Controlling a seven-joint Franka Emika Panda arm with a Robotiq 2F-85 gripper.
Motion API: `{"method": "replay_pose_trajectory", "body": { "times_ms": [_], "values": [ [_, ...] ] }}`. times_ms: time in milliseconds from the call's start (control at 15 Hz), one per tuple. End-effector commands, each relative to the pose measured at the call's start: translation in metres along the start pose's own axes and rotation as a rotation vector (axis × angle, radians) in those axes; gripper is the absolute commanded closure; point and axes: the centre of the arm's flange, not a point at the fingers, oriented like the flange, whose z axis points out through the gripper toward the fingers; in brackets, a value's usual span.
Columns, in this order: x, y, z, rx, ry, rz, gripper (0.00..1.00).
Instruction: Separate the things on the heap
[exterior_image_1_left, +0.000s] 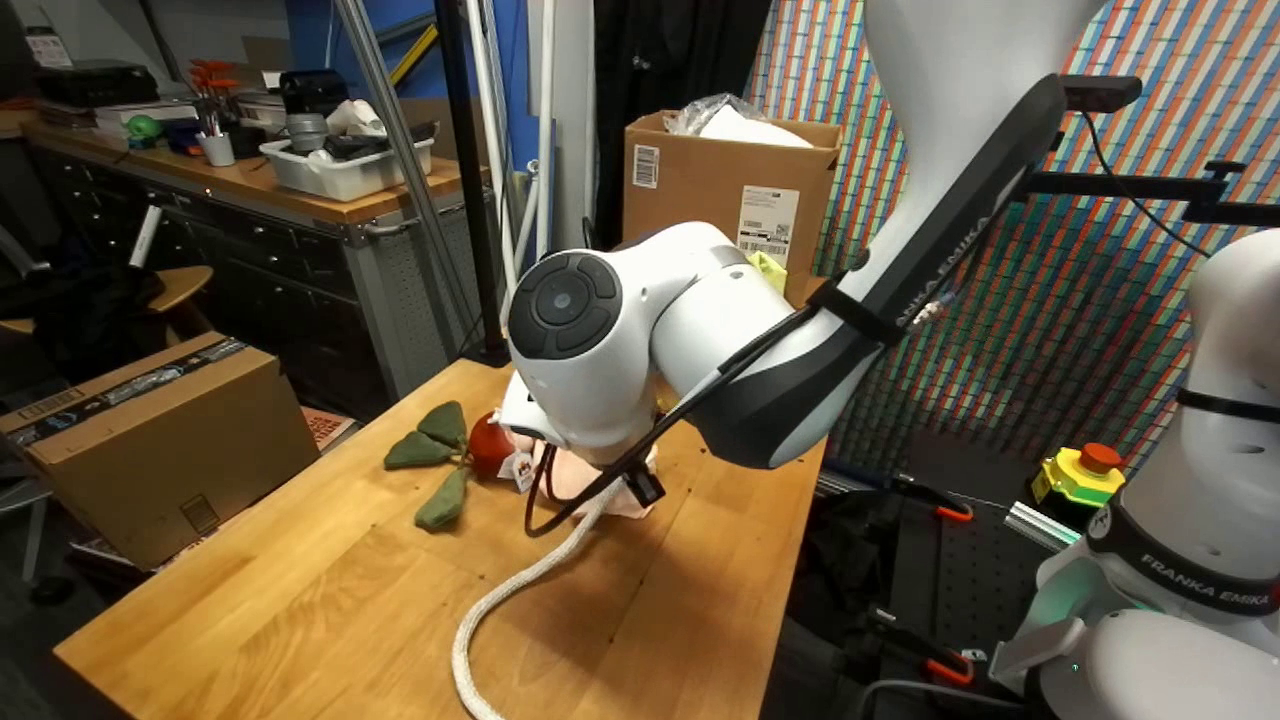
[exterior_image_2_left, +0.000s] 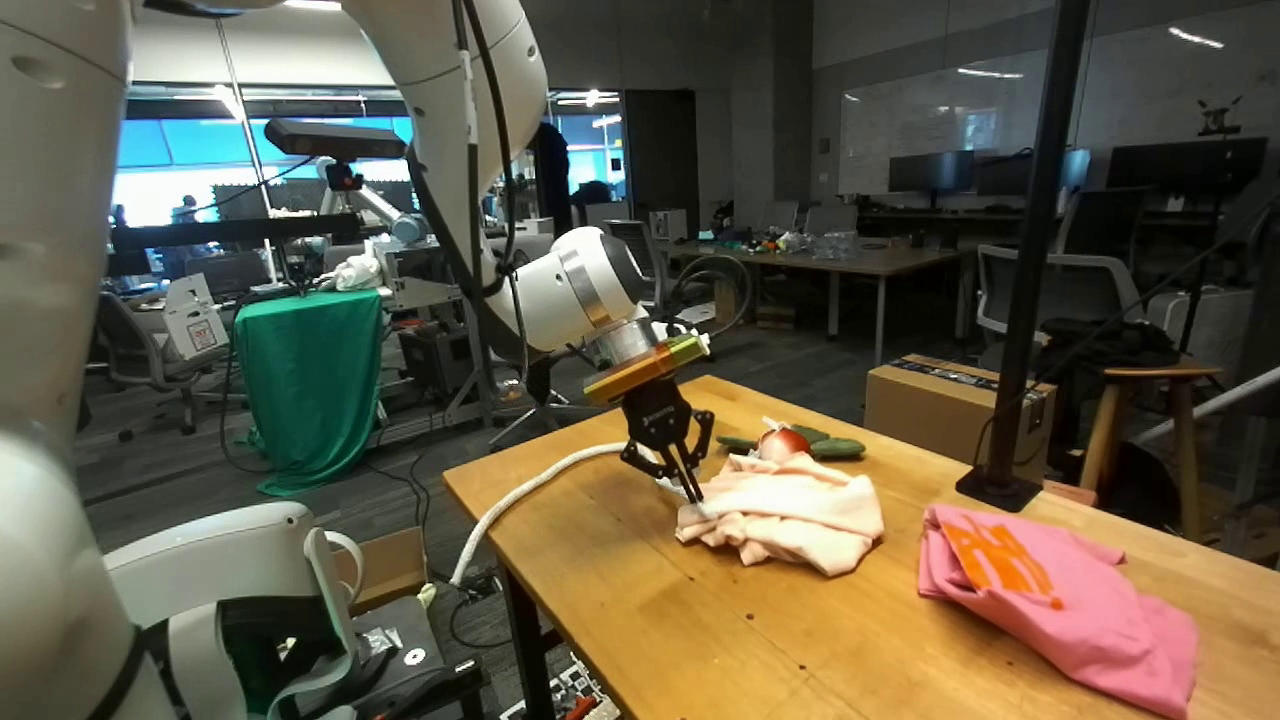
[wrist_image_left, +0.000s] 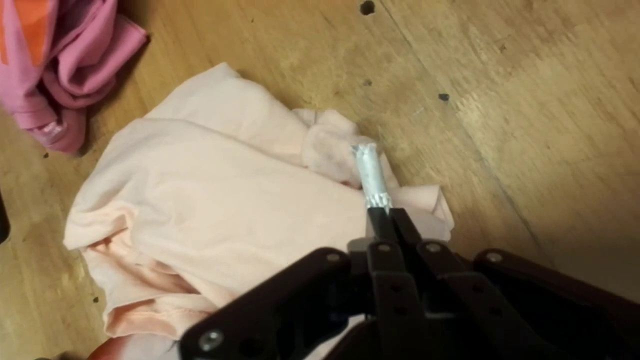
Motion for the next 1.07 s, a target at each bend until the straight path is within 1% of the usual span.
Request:
{"method": "replay_pose_trajectory", "body": {
  "times_ms": [0, 267, 533, 733, 1000],
  "values": [
    [0.007, 0.009, -0.009, 0.101, -0.006, 0.027, 0.96],
    [0.012, 0.011, -0.010, 0.254, 0.045, 0.075, 0.96],
    [0.015, 0.014, -0.007, 0.377, 0.093, 0.137, 0.96],
    [0.018, 0.015, -0.005, 0.448, 0.142, 0.207, 0.96],
    [0.022, 0.016, 0.001, 0.519, 0.172, 0.303, 0.96]
  ]
}}
